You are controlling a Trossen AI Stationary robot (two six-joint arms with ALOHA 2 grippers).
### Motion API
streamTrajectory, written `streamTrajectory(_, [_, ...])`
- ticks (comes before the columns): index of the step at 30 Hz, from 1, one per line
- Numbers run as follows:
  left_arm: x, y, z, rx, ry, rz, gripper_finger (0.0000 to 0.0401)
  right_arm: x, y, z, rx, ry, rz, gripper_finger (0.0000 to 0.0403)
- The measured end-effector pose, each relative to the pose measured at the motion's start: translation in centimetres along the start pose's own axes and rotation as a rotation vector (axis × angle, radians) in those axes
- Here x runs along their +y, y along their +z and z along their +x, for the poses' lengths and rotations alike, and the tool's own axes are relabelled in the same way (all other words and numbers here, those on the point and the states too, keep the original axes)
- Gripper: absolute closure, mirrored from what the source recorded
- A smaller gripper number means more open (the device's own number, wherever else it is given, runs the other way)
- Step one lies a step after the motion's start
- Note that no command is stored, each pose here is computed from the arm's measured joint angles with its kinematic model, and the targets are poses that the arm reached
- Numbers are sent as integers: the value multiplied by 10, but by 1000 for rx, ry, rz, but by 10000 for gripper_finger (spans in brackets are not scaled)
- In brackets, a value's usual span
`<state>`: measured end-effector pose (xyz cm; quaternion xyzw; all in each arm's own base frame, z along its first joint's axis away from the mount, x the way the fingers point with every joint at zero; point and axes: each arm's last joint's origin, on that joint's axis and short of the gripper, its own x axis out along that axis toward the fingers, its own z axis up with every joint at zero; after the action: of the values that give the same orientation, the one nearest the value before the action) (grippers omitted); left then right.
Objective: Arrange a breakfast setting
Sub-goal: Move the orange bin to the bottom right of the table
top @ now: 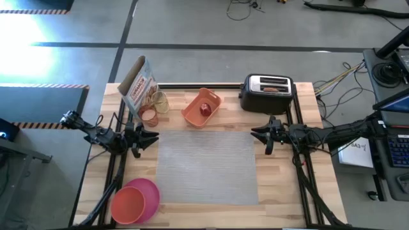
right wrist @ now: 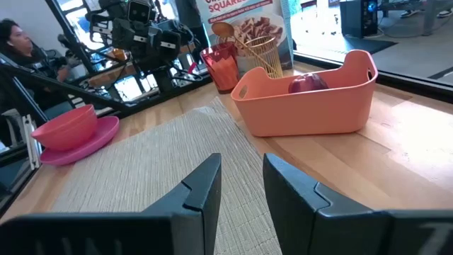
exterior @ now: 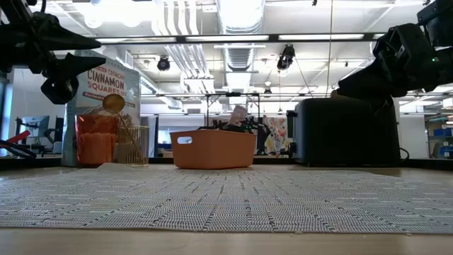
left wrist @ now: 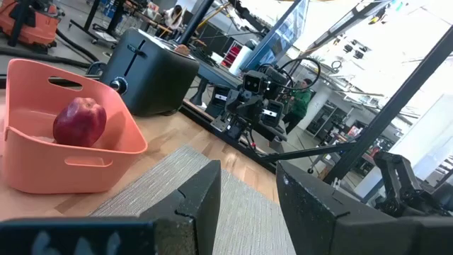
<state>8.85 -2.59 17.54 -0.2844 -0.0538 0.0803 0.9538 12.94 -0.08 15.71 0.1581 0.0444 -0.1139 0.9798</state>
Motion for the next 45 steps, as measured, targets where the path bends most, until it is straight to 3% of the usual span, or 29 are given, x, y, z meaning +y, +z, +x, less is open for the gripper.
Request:
streamTrajectory(33, [1, 1, 0, -30, 49, 0, 280, 0, 0, 0, 1, 0, 0, 307])
streamTrajectory(45, [1, 3, 0, -58, 59, -60, 280, 0, 0, 0, 0, 0, 0, 307])
